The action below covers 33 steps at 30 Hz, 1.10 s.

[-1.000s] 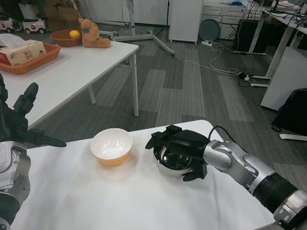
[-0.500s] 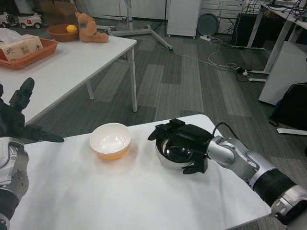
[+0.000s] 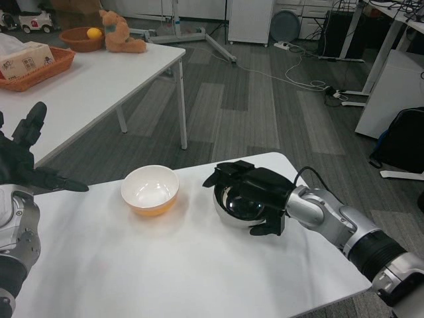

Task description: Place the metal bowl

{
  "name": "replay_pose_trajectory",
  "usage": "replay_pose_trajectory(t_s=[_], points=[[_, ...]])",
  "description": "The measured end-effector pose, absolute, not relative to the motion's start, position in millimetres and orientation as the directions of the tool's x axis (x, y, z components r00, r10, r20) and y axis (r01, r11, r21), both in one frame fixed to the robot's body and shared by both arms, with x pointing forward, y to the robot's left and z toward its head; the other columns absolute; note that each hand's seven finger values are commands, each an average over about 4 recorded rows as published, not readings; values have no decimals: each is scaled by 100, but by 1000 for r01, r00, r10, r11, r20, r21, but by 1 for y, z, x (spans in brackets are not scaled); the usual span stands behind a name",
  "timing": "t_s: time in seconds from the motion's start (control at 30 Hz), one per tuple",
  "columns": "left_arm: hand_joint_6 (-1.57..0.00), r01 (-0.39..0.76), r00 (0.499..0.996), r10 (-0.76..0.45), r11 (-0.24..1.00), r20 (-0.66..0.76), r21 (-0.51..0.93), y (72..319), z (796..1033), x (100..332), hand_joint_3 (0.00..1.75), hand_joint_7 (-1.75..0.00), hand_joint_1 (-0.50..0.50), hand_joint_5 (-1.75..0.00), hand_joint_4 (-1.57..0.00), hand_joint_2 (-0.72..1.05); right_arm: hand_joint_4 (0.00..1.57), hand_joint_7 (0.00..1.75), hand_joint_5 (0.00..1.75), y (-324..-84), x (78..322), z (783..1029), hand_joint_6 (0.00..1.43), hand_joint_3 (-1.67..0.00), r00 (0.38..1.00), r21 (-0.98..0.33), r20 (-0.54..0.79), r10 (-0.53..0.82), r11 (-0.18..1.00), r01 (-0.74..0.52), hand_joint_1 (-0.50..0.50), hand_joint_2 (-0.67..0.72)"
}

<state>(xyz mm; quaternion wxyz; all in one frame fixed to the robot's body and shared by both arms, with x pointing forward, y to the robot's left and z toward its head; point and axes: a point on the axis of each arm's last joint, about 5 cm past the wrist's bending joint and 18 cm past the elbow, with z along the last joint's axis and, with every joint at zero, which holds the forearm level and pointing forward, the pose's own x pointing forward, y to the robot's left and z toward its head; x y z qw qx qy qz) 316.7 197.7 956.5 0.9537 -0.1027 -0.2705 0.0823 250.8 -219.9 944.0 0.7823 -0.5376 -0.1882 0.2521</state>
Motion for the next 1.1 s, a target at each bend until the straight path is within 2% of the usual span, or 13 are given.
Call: replay_pose_trajectory(t_s=[0.1, 0.17, 0.33, 0.57, 0.63, 0.7, 0.8, 0.97, 1.1], points=[[0, -101, 840, 212, 965, 499, -240, 198, 957, 317, 9, 0, -50, 0, -56, -72, 23, 147, 7, -220, 250, 944, 0, -125, 801, -939, 24, 598, 289, -187, -17, -34], [0, -101, 840, 212, 965, 499, -240, 198, 957, 317, 4, 0, -50, 0, -56, -72, 16, 143, 0, -220, 250, 944, 0, -103, 801, -940, 24, 598, 286, -186, -17, -22], [0, -101, 840, 212, 965, 499, -240, 198, 957, 317, 0, 0, -50, 0, -56, -72, 1, 127, 0, -220, 250, 944, 0, -81, 802, -941, 25, 597, 285, -184, -17, -3], [0, -101, 840, 213, 965, 499, -240, 198, 956, 317, 4, 0, -50, 0, -56, -72, 0, 35, 0, -220, 251, 944, 0, -48, 805, -946, 17, 593, 270, -180, -17, 31], [0, -101, 840, 212, 965, 499, -240, 198, 956, 317, 4, 0, -50, 0, -56, -72, 0, 21, 0, -219, 251, 945, 0, -38, 805, -949, 13, 594, 260, -177, -17, 42], [0, -101, 840, 212, 965, 499, -240, 198, 956, 317, 2, 0, -50, 0, -56, -72, 0, 10, 0, -218, 251, 946, 0, -32, 804, -952, 12, 595, 252, -173, -17, 46], [0, -101, 840, 212, 965, 499, -240, 198, 956, 317, 9, 0, -50, 0, -56, -72, 0, 7, 0, -217, 251, 948, 0, -24, 802, -958, 10, 597, 235, -163, -17, 50], [0, -101, 840, 212, 965, 499, -240, 198, 956, 317, 4, 0, -50, 0, -56, -72, 0, 3, 0, -216, 249, 946, 0, -16, 806, -961, -3, 592, 220, -166, -17, 57], [0, -101, 840, 212, 965, 499, -240, 198, 956, 317, 9, 0, -50, 0, -56, -70, 0, 0, 0, -217, 248, 947, 0, -10, 810, -958, 9, 586, 238, -162, -17, 60]])
